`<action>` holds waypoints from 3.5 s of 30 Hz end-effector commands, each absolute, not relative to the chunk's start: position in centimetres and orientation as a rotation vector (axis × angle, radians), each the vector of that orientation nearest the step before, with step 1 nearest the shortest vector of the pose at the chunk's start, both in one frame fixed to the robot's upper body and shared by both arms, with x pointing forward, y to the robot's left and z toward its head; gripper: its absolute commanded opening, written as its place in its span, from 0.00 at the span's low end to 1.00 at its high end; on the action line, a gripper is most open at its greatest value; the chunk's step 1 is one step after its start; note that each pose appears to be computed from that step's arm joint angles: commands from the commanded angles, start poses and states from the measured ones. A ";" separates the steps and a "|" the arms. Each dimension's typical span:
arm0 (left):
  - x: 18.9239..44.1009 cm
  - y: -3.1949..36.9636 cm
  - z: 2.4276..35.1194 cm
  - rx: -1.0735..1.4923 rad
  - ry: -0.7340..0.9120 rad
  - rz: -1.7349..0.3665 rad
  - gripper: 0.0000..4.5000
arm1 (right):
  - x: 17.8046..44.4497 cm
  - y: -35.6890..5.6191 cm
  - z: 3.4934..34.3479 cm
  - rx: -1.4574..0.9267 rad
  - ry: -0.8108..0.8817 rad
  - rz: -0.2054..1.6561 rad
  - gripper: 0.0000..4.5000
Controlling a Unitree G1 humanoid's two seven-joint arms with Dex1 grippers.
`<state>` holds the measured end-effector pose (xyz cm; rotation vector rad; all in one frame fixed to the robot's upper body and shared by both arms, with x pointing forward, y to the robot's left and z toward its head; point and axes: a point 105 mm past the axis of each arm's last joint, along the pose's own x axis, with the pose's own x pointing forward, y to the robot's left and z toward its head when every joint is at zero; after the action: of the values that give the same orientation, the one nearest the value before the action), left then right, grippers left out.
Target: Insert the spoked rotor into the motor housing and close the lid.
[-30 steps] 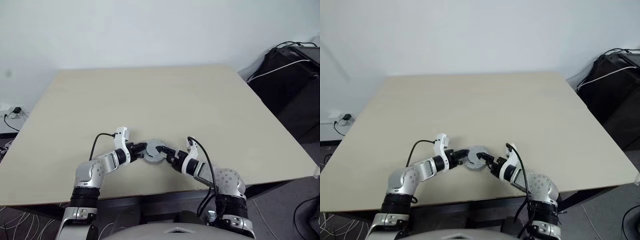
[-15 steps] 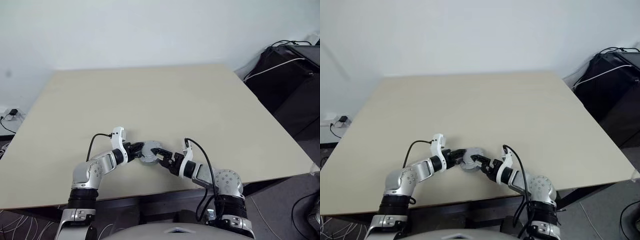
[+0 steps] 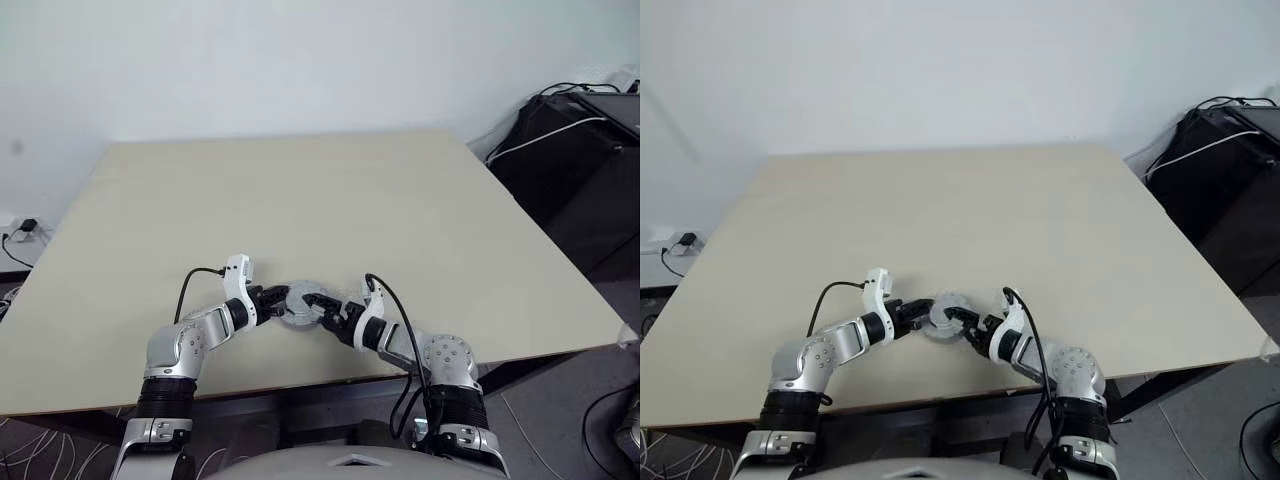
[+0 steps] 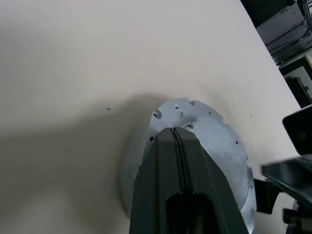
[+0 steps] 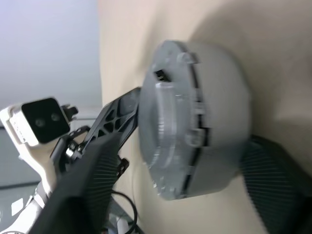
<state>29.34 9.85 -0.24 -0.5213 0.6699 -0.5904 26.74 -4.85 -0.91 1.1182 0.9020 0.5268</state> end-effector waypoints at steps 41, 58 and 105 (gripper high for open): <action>29.3 11.9 4.3 -0.681 0.370 -0.506 0.00 | 26.5 -4.2 1.6 1.198 0.805 0.587 0.27; 22.6 12.6 2.3 -1.152 0.354 -0.389 0.42 | 28.3 -5.1 4.5 1.330 0.638 0.582 0.27; 22.8 10.5 3.7 -1.465 0.242 -0.386 0.53 | 25.0 -2.2 6.3 1.273 0.774 0.813 0.27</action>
<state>22.45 11.02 2.39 -1.4488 0.2999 -0.3701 24.20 -2.06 4.40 1.2589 0.8598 0.7679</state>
